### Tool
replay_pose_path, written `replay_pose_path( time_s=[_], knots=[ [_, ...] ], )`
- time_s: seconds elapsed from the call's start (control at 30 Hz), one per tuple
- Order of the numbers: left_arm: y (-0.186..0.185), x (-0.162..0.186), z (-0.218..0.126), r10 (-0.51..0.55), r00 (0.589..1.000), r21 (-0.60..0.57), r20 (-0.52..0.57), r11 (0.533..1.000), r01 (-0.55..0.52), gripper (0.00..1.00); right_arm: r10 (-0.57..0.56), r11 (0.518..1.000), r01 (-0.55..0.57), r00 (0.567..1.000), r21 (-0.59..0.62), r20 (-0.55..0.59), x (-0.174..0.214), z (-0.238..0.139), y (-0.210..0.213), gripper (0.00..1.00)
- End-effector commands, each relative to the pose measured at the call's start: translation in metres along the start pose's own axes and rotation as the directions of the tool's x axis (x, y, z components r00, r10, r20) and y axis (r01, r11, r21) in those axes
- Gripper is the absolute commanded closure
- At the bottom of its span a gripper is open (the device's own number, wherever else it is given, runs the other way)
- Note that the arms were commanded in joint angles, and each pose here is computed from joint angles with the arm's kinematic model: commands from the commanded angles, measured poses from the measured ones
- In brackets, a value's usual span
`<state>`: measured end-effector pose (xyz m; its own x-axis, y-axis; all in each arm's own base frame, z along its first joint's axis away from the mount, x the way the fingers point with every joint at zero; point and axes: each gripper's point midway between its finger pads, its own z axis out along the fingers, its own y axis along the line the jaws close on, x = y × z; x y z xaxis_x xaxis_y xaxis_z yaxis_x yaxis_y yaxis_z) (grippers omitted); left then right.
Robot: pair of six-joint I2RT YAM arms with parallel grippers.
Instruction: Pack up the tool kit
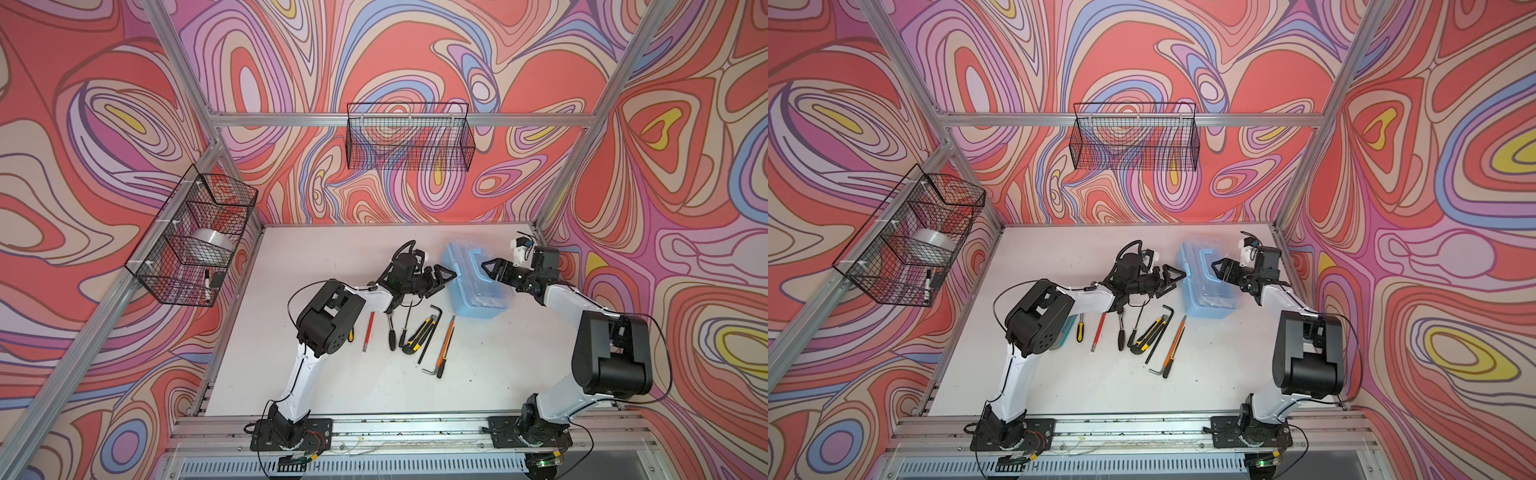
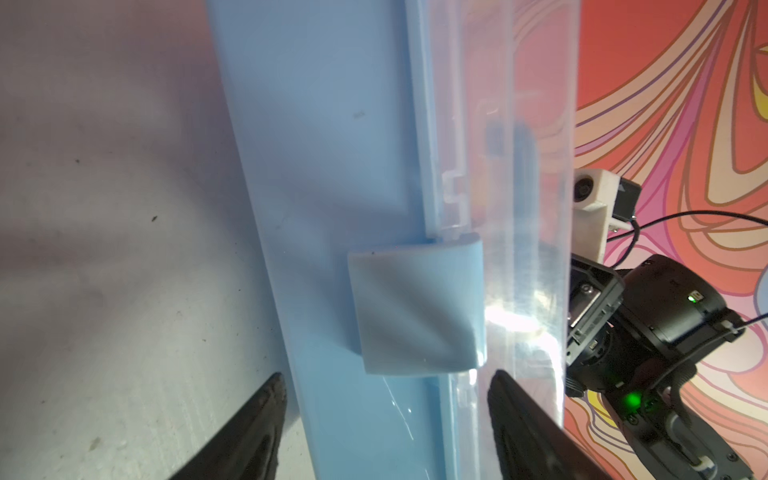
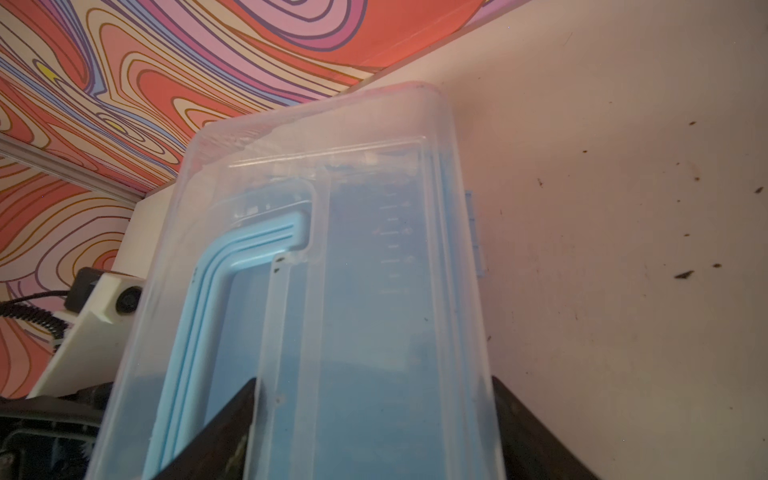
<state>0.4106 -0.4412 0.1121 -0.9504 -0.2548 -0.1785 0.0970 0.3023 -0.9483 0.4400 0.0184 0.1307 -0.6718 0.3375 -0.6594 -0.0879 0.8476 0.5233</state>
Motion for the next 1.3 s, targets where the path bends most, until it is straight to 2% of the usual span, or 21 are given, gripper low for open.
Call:
replay_pose_path(
  time_s=[0.0,0.33,0.57,1.0,1.27],
  knots=[
    [-0.013,-0.007,0.007,-0.005,1.0,0.058,0.017,0.998,0.004,0.24,0.136,0.991,-0.133,0.973,0.029,-0.187,0.067,0.012,-0.017,0.25],
    [-0.03,-0.014,0.01,-0.036,0.998,0.166,0.045,0.986,0.028,0.24,0.146,0.989,-0.145,0.971,0.019,-0.192,0.072,0.015,-0.017,0.26],
    [-0.034,-0.013,0.014,-0.045,0.998,0.192,0.042,0.981,0.036,0.24,0.155,0.988,-0.157,0.969,0.006,-0.194,0.072,0.016,-0.016,0.26],
    [-0.041,-0.012,0.017,-0.131,0.991,0.326,0.033,0.939,0.113,0.22,0.175,0.983,-0.183,0.962,-0.018,-0.208,0.075,0.021,-0.014,0.27],
    [-0.054,-0.006,0.022,-0.144,0.99,0.387,0.011,0.913,0.128,0.21,0.186,0.981,-0.195,0.958,-0.018,-0.219,0.079,0.024,-0.016,0.27]
  ],
)
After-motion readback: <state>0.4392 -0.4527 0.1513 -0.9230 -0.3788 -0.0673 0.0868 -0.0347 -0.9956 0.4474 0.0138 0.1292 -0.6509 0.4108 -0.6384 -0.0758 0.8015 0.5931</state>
